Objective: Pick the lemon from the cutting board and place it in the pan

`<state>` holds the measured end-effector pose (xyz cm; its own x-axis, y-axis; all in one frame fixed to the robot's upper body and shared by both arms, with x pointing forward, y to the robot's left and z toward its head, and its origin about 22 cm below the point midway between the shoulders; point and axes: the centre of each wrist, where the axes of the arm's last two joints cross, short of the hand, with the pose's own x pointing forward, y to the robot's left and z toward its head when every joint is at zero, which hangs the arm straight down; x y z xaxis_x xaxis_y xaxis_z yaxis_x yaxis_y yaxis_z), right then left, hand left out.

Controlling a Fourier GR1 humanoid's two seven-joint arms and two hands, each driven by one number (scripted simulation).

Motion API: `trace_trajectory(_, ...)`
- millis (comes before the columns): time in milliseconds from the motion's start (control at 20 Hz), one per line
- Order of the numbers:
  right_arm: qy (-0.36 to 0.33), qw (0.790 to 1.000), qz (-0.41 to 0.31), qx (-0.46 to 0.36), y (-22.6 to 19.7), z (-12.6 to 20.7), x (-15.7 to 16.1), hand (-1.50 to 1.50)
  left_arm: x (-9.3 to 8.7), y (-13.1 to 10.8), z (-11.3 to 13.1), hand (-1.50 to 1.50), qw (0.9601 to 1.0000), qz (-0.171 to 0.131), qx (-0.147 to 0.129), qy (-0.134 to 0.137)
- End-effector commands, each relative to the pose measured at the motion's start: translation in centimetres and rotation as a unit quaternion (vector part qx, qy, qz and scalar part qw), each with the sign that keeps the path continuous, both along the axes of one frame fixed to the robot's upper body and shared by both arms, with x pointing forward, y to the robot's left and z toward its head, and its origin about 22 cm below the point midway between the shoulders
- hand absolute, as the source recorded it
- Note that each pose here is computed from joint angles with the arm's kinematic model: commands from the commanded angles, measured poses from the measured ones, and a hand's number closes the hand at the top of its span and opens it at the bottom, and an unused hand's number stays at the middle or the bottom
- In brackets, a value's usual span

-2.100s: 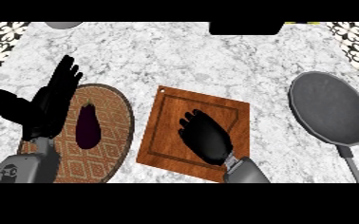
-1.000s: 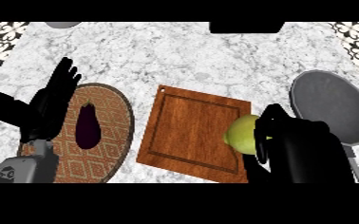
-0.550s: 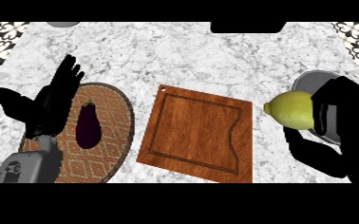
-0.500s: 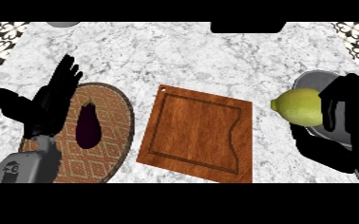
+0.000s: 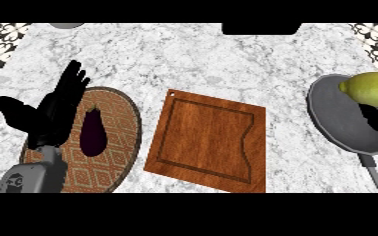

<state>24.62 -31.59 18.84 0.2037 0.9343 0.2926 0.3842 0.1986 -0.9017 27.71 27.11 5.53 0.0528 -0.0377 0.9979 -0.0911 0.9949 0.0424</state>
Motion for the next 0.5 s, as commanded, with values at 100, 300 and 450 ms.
trace_trajectory(100,-0.004,1.0,0.011,0.02,-8.1,-3.4,1.7,1.5,-0.3,-0.3,-1.2,0.0,1.0,0.004,0.002,-0.003)
trace_trajectory(300,0.021,0.998,0.044,0.033,-7.9,-7.4,5.6,1.5,1.2,0.1,0.6,0.0,0.9999,-0.009,-0.006,0.003)
trace_trajectory(450,0.035,0.997,0.06,0.028,-7.8,-11.6,5.6,1.5,0.1,0.3,1.8,0.0,1.0,-0.009,-0.003,-0.001)
